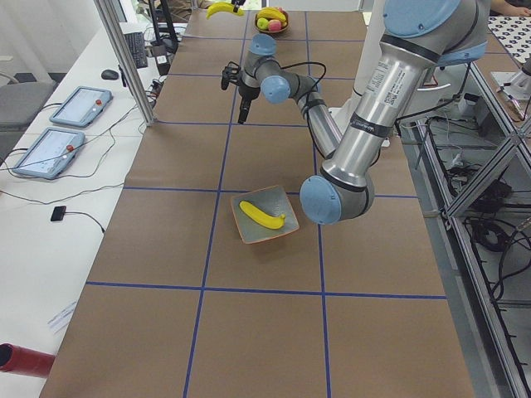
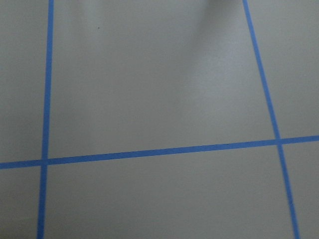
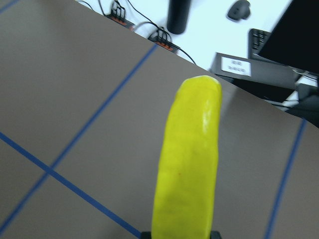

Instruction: Transfer all bananas from basket to plate

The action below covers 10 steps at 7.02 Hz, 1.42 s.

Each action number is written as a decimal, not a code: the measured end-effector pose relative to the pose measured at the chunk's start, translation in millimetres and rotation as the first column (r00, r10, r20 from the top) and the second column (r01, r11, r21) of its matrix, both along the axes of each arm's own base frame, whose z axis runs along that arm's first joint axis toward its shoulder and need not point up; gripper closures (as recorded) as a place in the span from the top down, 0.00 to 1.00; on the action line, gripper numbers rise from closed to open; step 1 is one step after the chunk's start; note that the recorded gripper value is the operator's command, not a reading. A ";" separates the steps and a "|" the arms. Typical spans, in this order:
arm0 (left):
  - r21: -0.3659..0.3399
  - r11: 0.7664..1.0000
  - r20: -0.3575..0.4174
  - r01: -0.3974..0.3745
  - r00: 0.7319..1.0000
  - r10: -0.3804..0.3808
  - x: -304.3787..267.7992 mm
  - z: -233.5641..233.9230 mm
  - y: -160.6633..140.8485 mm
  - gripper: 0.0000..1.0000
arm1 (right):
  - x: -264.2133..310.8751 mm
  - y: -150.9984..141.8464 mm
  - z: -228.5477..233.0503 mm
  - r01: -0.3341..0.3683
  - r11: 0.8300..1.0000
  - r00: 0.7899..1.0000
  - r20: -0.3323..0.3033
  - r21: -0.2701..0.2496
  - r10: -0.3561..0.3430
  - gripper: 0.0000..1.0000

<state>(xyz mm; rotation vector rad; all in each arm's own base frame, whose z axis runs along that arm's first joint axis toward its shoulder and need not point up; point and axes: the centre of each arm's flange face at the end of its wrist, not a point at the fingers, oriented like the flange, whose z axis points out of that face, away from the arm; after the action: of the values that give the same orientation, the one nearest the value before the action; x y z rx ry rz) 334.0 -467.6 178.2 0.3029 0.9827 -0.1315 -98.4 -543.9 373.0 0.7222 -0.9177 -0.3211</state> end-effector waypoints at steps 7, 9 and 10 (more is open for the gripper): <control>-0.236 0.962 -0.475 0.137 0.847 -0.237 -14.1 -73.1 9.4 1.00 | -263.8 68.5 -194.1 0.051 0.998 0.934 0.353 0.026 -0.057 0.00; -0.274 0.953 -0.524 0.127 0.811 -0.259 -13.1 -75.8 9.2 1.00 | -300.7 110.6 -208.2 0.059 0.998 0.866 0.496 0.011 -0.057 0.00; -0.293 0.948 -0.537 0.123 0.800 -0.269 -13.1 -76.9 9.6 1.00 | -317.9 130.3 -216.1 0.052 0.999 0.836 0.546 0.007 -0.047 0.00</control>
<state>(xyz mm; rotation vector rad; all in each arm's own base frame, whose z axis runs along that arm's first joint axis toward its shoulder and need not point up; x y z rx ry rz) 320.9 -458.0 101.3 0.1340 1.5187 -0.5606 -416.3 -413.6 156.9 0.7990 -1.4850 -0.1526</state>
